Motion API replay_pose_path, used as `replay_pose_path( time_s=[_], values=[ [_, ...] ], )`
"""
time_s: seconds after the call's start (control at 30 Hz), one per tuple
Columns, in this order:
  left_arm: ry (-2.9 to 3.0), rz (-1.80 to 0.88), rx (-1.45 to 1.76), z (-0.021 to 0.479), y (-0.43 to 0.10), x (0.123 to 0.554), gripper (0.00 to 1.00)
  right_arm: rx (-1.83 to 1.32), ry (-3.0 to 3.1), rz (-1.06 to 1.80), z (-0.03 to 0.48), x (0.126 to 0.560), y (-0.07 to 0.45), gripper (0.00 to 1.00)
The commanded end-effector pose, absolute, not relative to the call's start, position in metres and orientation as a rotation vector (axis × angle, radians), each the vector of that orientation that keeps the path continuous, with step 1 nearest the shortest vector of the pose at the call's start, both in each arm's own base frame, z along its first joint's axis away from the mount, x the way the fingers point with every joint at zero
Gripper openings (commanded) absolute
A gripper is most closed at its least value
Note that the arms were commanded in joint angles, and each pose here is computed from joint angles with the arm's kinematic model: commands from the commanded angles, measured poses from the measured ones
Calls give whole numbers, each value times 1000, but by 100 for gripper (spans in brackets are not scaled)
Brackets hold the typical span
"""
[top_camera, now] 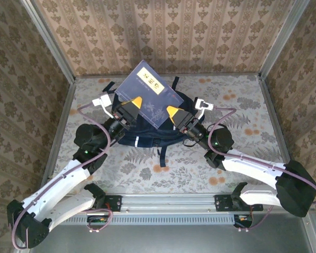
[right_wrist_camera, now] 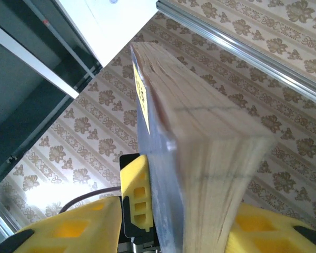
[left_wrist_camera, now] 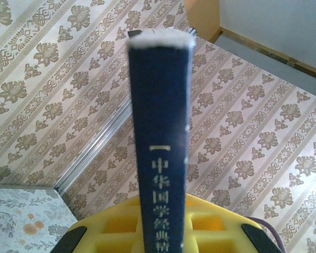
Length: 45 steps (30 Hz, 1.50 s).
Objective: Pack the student bag
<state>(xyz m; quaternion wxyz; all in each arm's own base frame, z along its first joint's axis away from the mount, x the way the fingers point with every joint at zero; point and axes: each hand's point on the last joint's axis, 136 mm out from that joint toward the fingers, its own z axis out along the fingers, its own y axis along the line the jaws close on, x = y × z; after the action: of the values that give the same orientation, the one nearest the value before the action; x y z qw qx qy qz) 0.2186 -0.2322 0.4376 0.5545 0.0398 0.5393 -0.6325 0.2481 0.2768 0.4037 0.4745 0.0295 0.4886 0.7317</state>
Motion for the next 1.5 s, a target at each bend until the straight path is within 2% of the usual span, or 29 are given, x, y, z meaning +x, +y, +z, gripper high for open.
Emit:
replay_pose_path(
  time_s=[0.0,0.07,0.2,0.37,0.47,0.53,0.73,0.83,0.93,1.13,1.47],
  values=[
    [1216,-1542,48,445,-229,219,0,81,1096,1820,427,244,272,38],
    [1224,-1547,34,441,-230,221,0,86,1089,1824,428,245,272,31],
    [1254,-1548,0,431,-231,226,0,92,1090,1813,427,246,273,25],
    [1315,-1529,-46,415,-231,234,0,120,1124,1739,417,251,267,7],
    [1397,-1471,-85,400,-228,242,27,152,1202,1603,400,256,256,0],
    [1487,-1378,-75,383,-225,248,44,165,1312,1447,383,260,245,0],
    [1900,-1075,-35,307,-218,282,58,208,1752,780,298,272,184,0],
    [2141,-946,31,269,-229,301,68,250,1788,582,268,265,145,0],
    [2310,-874,110,243,-247,320,71,355,1801,482,243,252,108,0],
    [2551,-825,223,190,-291,357,72,366,1817,397,228,235,76,0],
    [2607,-922,400,158,-360,377,62,330,1778,388,227,225,66,0]
  ],
)
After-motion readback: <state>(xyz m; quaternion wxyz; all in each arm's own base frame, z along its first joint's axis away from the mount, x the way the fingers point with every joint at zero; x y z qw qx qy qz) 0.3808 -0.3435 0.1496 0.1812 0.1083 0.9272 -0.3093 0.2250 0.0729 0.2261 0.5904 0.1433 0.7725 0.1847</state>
